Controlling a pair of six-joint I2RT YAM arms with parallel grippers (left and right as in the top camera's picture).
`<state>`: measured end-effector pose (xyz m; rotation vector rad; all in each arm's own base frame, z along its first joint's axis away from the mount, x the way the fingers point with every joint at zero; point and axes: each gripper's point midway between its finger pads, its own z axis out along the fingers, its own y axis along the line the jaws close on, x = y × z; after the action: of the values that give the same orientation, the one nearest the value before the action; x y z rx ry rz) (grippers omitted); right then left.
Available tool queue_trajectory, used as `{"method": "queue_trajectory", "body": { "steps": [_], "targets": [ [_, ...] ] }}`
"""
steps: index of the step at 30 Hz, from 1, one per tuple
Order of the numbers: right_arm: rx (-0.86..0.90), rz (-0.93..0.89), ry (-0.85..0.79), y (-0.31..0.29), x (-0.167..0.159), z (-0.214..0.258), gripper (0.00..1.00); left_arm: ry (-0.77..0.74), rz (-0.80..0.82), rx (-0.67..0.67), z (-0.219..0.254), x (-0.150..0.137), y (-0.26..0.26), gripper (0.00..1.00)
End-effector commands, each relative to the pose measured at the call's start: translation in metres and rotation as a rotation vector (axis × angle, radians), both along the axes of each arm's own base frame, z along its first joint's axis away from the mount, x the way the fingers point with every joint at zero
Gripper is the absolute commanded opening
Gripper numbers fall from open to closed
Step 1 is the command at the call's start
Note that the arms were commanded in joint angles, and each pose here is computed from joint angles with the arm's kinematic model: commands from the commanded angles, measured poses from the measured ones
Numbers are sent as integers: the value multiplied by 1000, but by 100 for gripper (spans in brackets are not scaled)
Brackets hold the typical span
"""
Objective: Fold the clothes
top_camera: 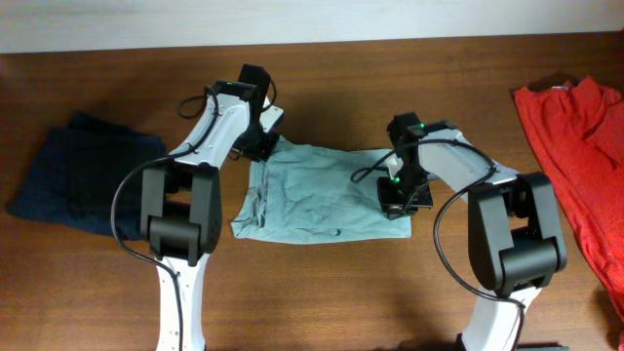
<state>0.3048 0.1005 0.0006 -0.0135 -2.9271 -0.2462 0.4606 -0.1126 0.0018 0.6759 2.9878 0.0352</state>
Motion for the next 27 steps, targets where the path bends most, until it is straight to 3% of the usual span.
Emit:
{"method": "queue_trajectory", "body": {
  "steps": [1, 6, 11, 14, 17, 19, 27],
  "targets": [
    [-112, -12, 21, -23, -11, -9, 7, 3, 126, 130, -14, 3, 39, 14],
    [-158, -21, 51, -31, -21, -11, 6, 8, 168, 127, 4, 6, 48, 10],
    [18, 57, 27, -4, -16, 5, 6, -33, 190, 78, 63, 14, 43, 11],
    [131, 81, -55, 14, -4, 31, 10, -60, 184, -4, 106, 12, 31, 28],
    [156, 85, -149, 18, 9, 57, 22, -81, 171, -104, 141, 6, 15, 47],
    [164, 89, -201, 20, 16, 72, 33, -75, 163, -162, 154, 1, 6, 54],
    [182, 95, -322, 25, 44, 86, 44, 162, 155, -267, 132, -48, -19, 48]
  ]
}}
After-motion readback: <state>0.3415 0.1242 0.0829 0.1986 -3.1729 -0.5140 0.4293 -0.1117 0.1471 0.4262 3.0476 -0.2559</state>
